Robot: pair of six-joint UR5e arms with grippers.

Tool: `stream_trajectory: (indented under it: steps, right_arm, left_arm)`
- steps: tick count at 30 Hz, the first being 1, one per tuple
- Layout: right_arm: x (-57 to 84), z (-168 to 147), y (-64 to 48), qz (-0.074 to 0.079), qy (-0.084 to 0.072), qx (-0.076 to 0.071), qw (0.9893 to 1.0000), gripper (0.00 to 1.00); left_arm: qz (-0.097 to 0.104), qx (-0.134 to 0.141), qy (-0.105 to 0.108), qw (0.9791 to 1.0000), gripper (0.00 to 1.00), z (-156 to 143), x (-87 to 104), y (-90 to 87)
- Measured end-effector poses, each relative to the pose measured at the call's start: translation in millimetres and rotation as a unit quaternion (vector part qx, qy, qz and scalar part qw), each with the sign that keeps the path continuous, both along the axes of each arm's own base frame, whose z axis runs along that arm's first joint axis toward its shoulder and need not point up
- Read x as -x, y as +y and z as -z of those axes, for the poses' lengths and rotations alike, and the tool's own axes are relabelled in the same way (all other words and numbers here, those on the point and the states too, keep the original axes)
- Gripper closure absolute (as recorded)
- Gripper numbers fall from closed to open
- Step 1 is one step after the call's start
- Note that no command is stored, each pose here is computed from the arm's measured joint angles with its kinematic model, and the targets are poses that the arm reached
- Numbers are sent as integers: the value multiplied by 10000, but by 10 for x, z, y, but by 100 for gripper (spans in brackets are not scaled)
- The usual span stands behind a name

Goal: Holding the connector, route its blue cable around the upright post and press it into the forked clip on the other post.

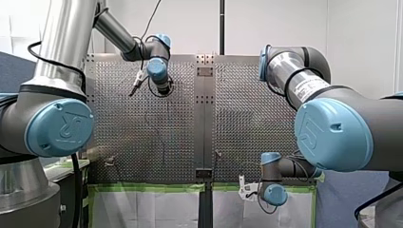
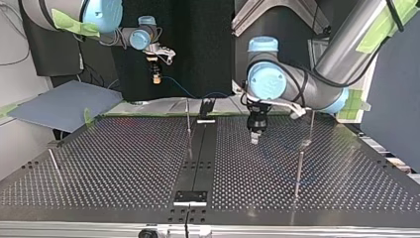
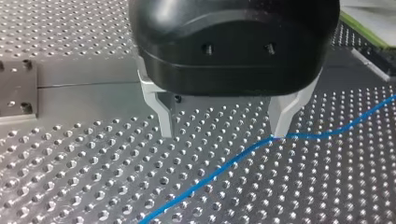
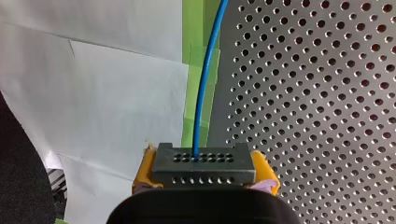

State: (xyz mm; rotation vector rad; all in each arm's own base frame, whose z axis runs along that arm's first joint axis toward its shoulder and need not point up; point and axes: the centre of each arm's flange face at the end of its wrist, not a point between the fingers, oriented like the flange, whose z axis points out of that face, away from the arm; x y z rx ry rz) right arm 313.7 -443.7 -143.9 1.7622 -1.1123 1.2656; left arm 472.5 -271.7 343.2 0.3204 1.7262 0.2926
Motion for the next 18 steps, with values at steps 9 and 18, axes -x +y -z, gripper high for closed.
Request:
stream_trajectory:
  steps: [9,18]
  right_arm:
    - [3,0,0,2,2,-5,10000,100]
    - [4,1,-2,4,2,-4,10000,100]
  left_arm:
    - [-45,-245,-343,9991,0,-53,-165,88]
    - [-88,-222,-657,9976,0,-109,-324,203]
